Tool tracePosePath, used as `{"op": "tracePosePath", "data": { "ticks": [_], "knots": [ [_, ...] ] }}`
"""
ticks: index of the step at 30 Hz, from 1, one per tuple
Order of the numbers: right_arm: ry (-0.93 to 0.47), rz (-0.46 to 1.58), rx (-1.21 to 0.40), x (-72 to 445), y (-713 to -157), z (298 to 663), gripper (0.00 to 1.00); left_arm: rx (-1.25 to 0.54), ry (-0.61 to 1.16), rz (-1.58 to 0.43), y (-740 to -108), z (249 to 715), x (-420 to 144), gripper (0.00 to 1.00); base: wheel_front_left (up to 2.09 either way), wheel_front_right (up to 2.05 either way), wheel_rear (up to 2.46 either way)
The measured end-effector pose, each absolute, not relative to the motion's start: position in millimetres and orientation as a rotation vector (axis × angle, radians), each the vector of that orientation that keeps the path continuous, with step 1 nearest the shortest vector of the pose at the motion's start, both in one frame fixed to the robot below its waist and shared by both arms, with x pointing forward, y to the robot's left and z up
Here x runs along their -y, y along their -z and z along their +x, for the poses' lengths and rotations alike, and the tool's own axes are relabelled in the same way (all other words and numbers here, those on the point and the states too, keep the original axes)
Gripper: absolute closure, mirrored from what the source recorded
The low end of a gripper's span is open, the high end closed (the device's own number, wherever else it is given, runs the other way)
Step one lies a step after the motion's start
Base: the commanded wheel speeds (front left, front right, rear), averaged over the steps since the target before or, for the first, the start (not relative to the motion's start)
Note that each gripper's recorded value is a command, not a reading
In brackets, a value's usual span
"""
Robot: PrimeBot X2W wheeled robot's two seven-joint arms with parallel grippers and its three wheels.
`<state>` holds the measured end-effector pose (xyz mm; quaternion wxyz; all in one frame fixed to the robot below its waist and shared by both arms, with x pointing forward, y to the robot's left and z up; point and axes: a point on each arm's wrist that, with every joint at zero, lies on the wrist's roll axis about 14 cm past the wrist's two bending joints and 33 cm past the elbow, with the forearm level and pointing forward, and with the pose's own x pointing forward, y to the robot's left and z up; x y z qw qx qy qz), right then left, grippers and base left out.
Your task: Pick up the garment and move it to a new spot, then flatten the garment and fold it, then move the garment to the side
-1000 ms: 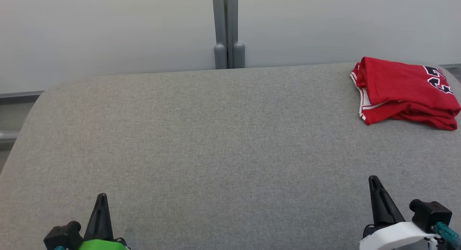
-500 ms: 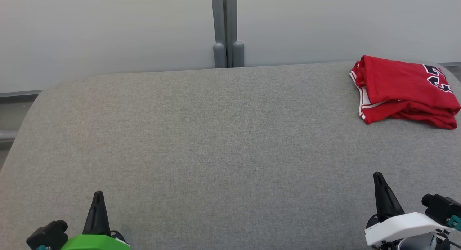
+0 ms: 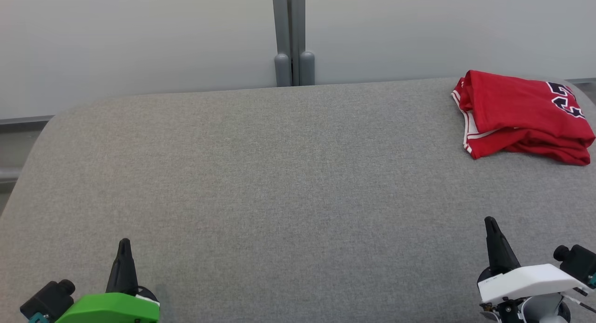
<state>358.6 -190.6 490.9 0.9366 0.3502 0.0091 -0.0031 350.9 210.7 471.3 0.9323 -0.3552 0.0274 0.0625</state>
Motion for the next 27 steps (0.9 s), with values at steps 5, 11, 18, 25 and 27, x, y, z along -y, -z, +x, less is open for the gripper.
{"op": "tracePosePath", "data": {
  "ticks": [5,11,18,25,27],
  "knots": [
    [0.015,0.785,-0.023,192,-491,361,1.00,-0.058,-0.130,-0.794,-472,353,-211,1.00,0.00,0.00,0.00],
    [0.024,0.859,-0.027,194,-491,363,1.00,-0.056,-0.129,-0.868,-474,356,-210,1.00,0.00,0.00,0.00],
    [0.028,0.943,-0.025,195,-493,367,1.00,-0.054,-0.124,-0.958,-475,359,-209,1.00,0.00,0.00,0.00],
    [0.033,1.024,-0.029,196,-493,369,1.00,-0.047,-0.115,-1.036,-479,364,-208,1.00,0.00,0.00,0.00],
    [0.035,1.044,-0.028,196,-493,370,1.00,-0.046,-0.113,-1.053,-480,365,-208,1.00,0.00,0.00,0.00]
  ]
}}
